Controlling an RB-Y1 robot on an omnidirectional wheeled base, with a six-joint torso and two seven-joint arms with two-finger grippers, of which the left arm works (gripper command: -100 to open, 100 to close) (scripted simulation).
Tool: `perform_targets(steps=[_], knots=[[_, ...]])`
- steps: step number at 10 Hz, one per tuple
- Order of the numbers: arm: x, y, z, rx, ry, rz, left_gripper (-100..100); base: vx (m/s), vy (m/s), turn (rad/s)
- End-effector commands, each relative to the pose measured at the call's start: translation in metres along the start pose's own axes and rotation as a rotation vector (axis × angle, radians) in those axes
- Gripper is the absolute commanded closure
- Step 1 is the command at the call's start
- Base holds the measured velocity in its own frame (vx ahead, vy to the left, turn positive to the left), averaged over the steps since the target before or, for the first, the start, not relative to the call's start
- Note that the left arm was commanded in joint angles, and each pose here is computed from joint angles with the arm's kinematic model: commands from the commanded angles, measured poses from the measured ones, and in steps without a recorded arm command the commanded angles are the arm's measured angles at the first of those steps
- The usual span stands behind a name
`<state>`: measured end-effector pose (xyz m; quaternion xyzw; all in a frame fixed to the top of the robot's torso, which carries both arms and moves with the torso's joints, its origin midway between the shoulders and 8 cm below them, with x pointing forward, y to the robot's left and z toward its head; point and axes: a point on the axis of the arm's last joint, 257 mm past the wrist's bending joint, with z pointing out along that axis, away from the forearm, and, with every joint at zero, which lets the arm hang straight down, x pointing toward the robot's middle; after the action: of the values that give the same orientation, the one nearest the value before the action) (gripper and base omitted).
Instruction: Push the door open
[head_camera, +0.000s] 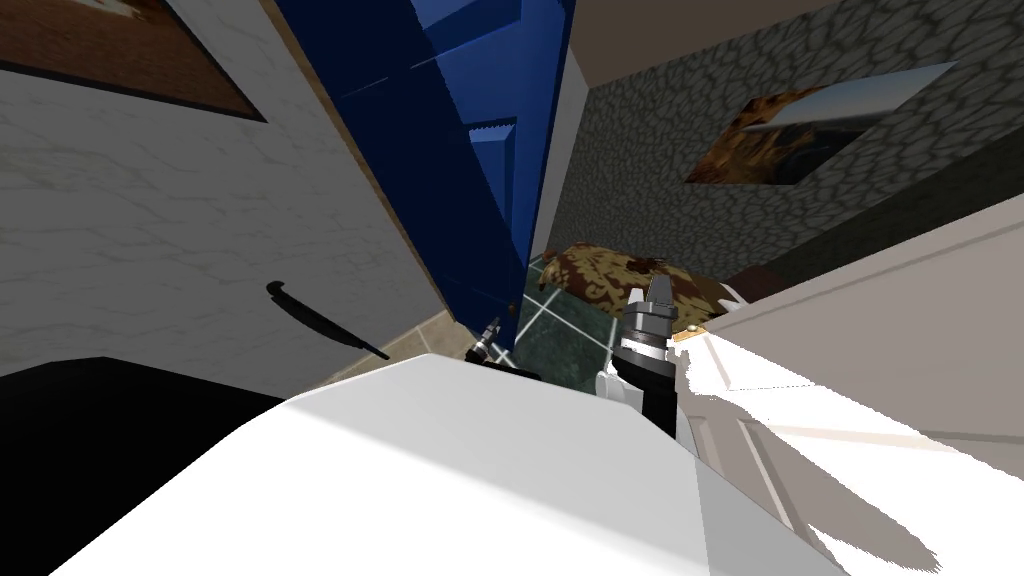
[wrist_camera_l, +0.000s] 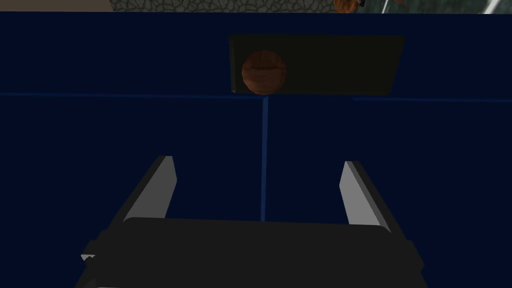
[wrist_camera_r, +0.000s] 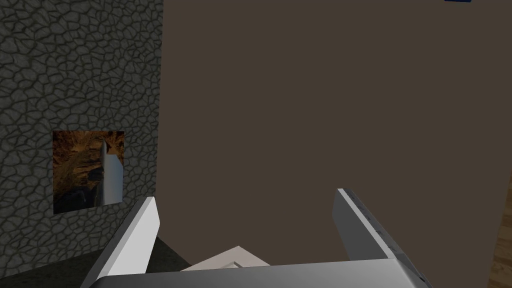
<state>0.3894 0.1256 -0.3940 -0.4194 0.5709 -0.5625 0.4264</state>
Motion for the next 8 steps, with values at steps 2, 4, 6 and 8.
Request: perform_targets(steps=[2, 4, 6, 8], knots=[[0.0023, -0.0005, -0.0007, 0.001, 0.001, -0.006, -100, -0.162, -0.005, 0.016], [-0.0013, 0.0000, 0.0000, 0.002, -0.002, 0.000, -100, 0.112, -0.045, -0.025], [-0.0035, -0.0002, 0.0017, 0.004, -0.006, 0.003, -100, 0.201, -0.055, -0.019], [-0.0046, -0.0009, 0.0039, 0.008, -0.011, 0.003, -100, 0.198, -0.060, -0.022]])
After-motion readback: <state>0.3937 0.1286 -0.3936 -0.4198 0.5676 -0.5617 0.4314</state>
